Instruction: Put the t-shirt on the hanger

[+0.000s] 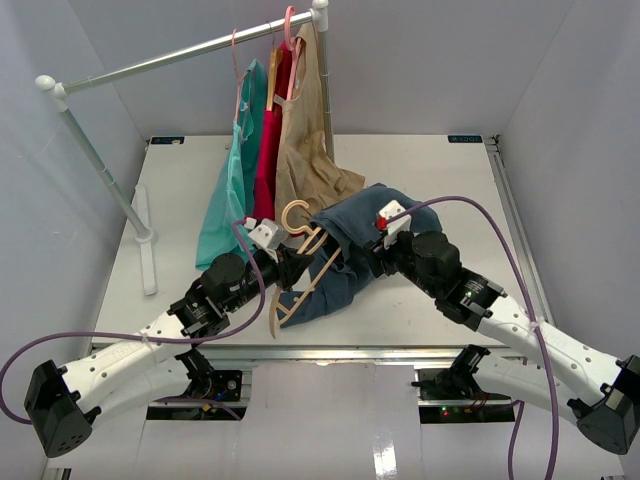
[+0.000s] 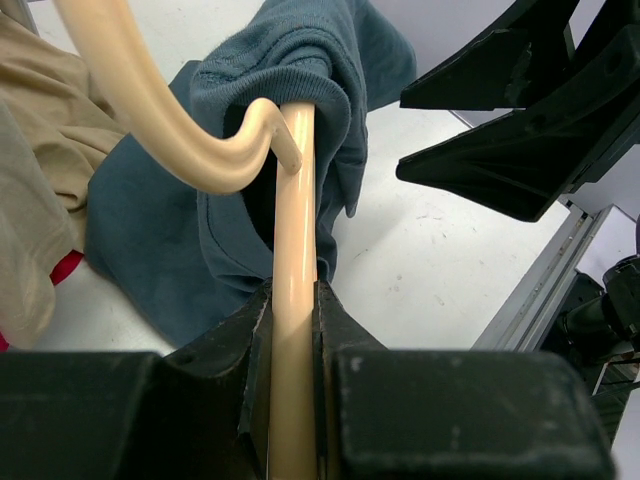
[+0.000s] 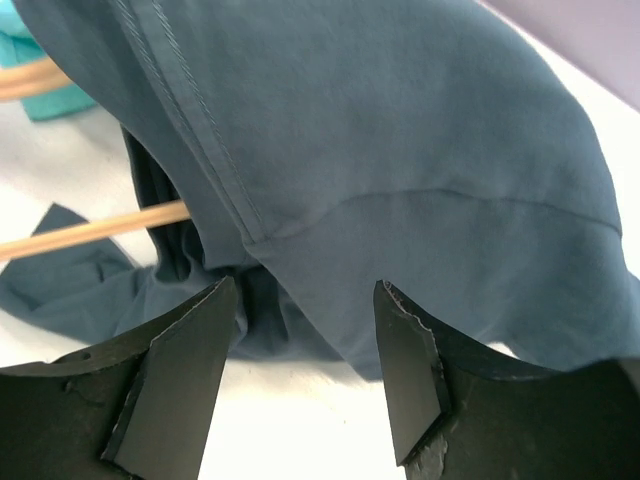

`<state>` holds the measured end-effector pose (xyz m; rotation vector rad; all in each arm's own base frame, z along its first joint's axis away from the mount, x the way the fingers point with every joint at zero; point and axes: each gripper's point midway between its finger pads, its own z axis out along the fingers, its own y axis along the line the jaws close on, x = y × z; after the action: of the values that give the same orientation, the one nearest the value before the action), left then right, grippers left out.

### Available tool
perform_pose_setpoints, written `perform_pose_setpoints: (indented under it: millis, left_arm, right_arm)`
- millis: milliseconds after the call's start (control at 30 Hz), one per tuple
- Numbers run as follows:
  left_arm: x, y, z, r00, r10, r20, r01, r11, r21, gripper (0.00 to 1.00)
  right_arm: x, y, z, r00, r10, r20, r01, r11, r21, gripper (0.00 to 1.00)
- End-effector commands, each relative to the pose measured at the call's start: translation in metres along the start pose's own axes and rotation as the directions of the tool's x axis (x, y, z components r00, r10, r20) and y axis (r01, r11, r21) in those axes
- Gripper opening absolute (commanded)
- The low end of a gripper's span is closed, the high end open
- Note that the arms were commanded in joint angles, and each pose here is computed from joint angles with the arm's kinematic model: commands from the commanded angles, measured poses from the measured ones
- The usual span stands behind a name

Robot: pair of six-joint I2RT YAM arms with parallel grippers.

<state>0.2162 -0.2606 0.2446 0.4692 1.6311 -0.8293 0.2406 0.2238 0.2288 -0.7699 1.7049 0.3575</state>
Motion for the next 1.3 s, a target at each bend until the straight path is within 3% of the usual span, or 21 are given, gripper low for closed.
perform_pose_setpoints:
  millis: [0,333,533,700,767,967,1267]
  left_arm:
    - [-0.046,-0.012,-0.006,0.992,-0.025,0.126,0.022,0.999,0.026,0.00]
    - [-0.052,-0.014,-0.009,0.990,-0.031,0.134,0.027,0.999,0.035,0.00]
    - [-0.051,-0.017,-0.011,0.991,-0.034,0.131,0.027,0.998,0.050,0.00]
    - [-0.051,-0.019,-0.016,0.988,-0.043,0.149,0.033,0.997,0.068,0.00]
    - [-0.050,-0.020,-0.016,0.988,-0.042,0.146,0.031,0.997,0.076,0.00]
    - [-0.044,-0.019,-0.015,0.993,-0.004,0.116,-0.005,0.997,0.076,0.00]
    - [-0.007,-0.020,-0.023,0.996,0.081,0.041,-0.085,0.988,0.131,0.00]
  right_arm:
    - [-0.026,-0.003,0.008,0.994,-0.027,0.109,0.020,0.998,0.062,0.64]
    - [-0.005,-0.004,0.024,0.999,-0.008,0.051,0.002,0.992,0.127,0.61]
    - [0.002,-0.016,0.026,0.996,0.038,0.076,-0.053,0.977,0.206,0.52]
    - [-0.004,-0.017,0.027,0.995,0.057,0.080,-0.073,0.975,0.210,0.13]
    - [-0.004,-0.018,0.024,0.994,0.065,0.089,-0.082,0.974,0.211,0.08]
    - [-0.019,-0.034,0.005,0.995,0.036,0.093,-0.059,0.964,0.259,0.08]
    - [-0.088,-0.097,-0.028,0.999,-0.033,0.037,0.015,0.913,0.407,0.08]
